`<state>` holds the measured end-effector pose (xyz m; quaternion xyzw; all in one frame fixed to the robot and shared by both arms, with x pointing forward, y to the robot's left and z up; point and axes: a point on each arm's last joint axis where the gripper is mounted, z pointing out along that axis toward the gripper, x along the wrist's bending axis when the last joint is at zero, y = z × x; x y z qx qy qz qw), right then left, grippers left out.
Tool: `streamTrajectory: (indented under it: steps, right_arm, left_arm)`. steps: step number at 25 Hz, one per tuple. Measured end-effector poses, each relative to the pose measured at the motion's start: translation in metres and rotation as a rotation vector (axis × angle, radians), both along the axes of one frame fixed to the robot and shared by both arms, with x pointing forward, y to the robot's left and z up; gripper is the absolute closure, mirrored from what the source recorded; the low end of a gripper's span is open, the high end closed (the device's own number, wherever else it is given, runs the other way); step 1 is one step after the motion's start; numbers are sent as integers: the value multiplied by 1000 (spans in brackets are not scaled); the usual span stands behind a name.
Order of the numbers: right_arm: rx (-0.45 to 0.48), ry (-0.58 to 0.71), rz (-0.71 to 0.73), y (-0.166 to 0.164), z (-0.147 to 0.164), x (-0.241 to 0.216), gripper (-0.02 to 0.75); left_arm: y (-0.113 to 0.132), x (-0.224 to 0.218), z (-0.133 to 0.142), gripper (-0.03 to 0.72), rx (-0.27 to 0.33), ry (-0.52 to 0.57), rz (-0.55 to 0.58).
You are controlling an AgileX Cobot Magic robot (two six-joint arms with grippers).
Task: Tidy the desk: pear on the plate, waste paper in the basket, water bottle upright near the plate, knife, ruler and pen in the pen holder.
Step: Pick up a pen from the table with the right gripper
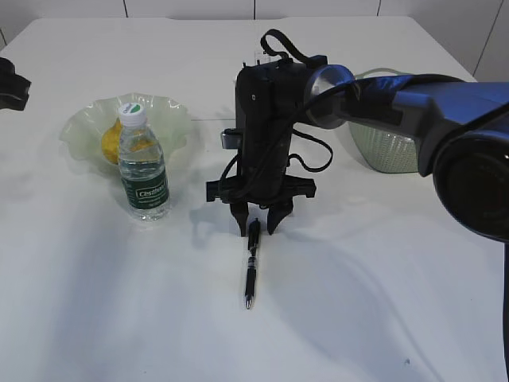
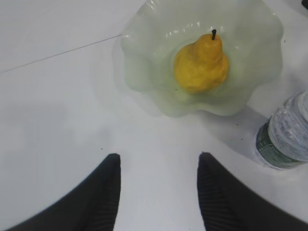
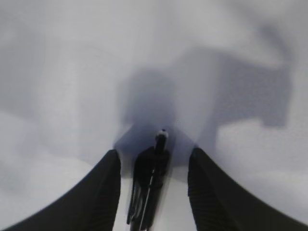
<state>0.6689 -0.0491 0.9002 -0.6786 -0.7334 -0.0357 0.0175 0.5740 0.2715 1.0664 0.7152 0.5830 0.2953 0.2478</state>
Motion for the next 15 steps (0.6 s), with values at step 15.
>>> streamTrajectory:
  steps: [15]
  right_arm:
    - [13, 8, -7, 1, 0, -1, 391]
  left_arm:
    - [0, 0, 0, 325, 0, 2, 0]
